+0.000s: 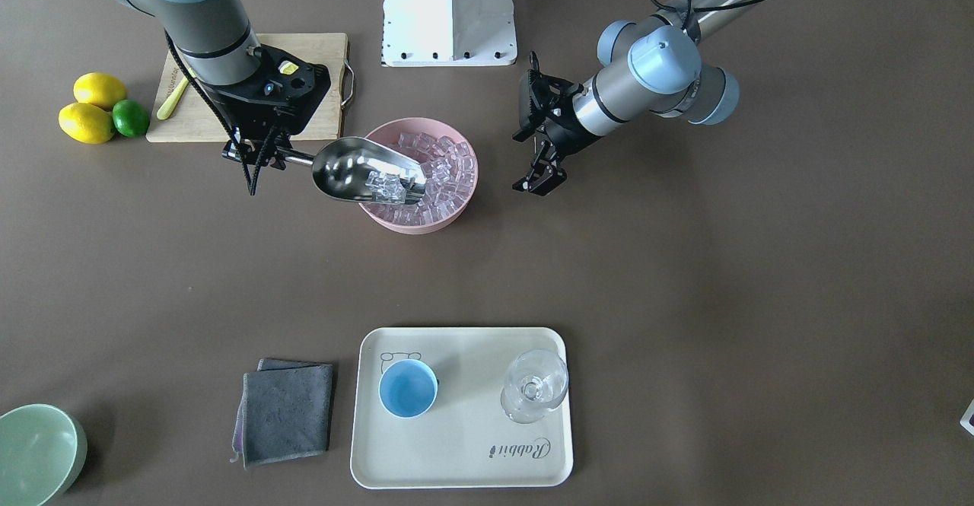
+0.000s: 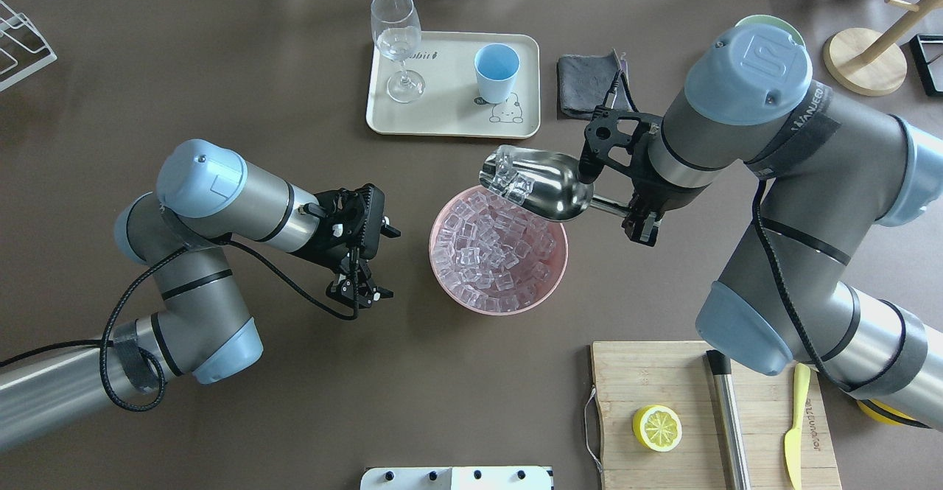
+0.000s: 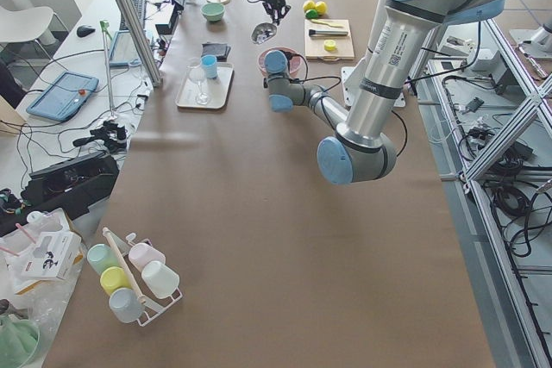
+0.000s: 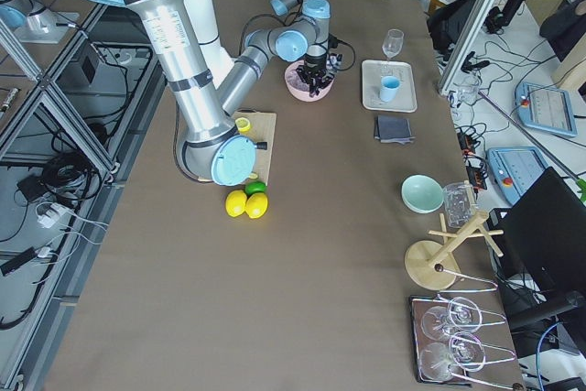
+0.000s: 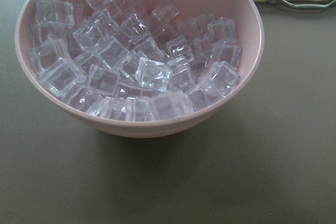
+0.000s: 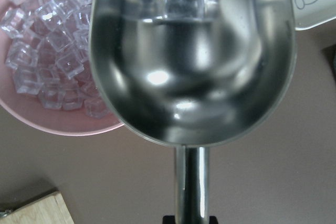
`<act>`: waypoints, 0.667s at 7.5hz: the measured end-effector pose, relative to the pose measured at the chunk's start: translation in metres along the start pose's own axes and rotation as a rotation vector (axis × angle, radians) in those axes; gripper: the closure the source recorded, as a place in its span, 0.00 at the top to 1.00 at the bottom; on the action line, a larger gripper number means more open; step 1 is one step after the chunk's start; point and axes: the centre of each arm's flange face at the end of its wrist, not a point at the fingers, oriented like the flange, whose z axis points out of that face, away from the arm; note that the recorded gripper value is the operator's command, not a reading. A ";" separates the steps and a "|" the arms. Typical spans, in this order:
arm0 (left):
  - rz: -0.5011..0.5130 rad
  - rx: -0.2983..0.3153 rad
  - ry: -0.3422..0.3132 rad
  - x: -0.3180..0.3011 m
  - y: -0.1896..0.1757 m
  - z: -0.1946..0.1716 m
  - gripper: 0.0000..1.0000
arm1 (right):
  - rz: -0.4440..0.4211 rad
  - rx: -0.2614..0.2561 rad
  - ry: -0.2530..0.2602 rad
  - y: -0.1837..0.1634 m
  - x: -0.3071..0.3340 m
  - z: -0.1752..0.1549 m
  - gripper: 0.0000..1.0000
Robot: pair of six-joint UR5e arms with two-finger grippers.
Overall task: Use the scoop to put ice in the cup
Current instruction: 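Carry the ice-filled scoop to the light-blue cup with the right gripper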
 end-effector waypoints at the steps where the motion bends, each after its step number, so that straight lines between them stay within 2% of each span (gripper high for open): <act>1: -0.008 -0.008 0.011 0.000 0.000 -0.004 0.99 | 0.110 0.021 0.011 0.001 0.006 -0.009 0.00; 2: -0.018 -0.018 0.019 0.003 0.002 -0.010 0.99 | 0.241 0.043 0.023 0.001 0.012 -0.018 0.00; 3: -0.029 -0.030 0.023 0.008 0.005 -0.021 0.99 | 0.330 0.054 0.026 0.001 0.015 -0.023 0.00; 5: -0.053 -0.055 0.016 0.020 0.016 -0.052 0.99 | 0.465 0.064 -0.002 -0.003 0.016 -0.029 0.00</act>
